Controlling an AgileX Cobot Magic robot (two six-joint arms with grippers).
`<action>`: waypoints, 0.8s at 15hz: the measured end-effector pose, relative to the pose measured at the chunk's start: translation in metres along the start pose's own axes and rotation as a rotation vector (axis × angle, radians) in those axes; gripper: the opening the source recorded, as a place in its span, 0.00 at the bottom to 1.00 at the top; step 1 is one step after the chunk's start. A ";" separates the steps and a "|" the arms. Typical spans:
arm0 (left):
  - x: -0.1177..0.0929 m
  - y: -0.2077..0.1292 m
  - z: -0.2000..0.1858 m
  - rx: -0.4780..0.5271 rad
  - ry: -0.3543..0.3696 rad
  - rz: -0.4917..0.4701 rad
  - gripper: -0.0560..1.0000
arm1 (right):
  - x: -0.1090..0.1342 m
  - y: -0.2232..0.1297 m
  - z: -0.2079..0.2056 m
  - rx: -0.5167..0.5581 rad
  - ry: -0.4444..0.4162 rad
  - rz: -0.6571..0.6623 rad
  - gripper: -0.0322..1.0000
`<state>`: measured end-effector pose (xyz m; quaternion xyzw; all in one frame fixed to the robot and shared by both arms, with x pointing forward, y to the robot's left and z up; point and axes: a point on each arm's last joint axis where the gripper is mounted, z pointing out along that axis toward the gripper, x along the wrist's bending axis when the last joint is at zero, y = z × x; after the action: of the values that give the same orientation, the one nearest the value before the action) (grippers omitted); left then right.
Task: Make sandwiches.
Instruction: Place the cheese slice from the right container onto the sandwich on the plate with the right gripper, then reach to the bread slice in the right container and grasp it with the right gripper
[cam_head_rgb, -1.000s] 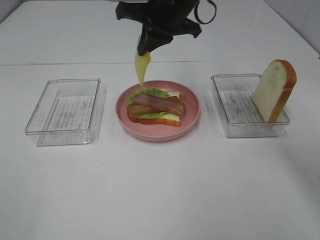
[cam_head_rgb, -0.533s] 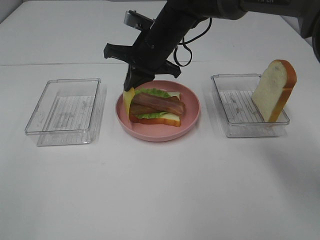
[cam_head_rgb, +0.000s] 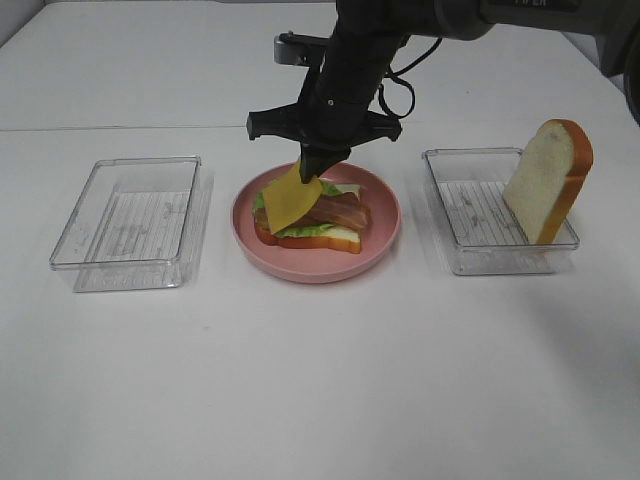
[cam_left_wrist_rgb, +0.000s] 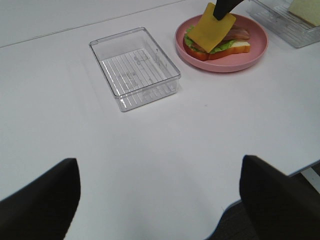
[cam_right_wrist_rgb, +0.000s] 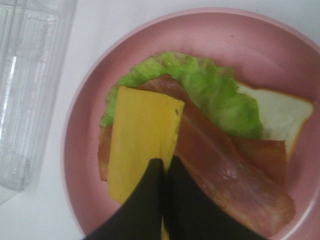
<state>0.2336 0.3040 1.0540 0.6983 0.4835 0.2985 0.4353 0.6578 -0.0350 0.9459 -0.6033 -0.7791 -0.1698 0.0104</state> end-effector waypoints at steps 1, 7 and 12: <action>0.000 0.000 0.000 0.000 0.000 0.000 0.83 | -0.002 0.000 0.000 -0.001 -0.021 -0.008 0.03; 0.000 0.000 0.000 0.000 0.000 0.000 0.83 | -0.005 0.000 0.000 0.002 -0.054 -0.006 0.65; 0.000 0.000 0.000 0.000 0.000 0.000 0.83 | -0.014 -0.002 -0.020 0.021 -0.173 -0.068 0.78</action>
<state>0.2336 0.3040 1.0540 0.6983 0.4835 0.2985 0.4353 0.6565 -0.0543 0.9608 -0.5889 -0.7988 -0.1094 -0.0564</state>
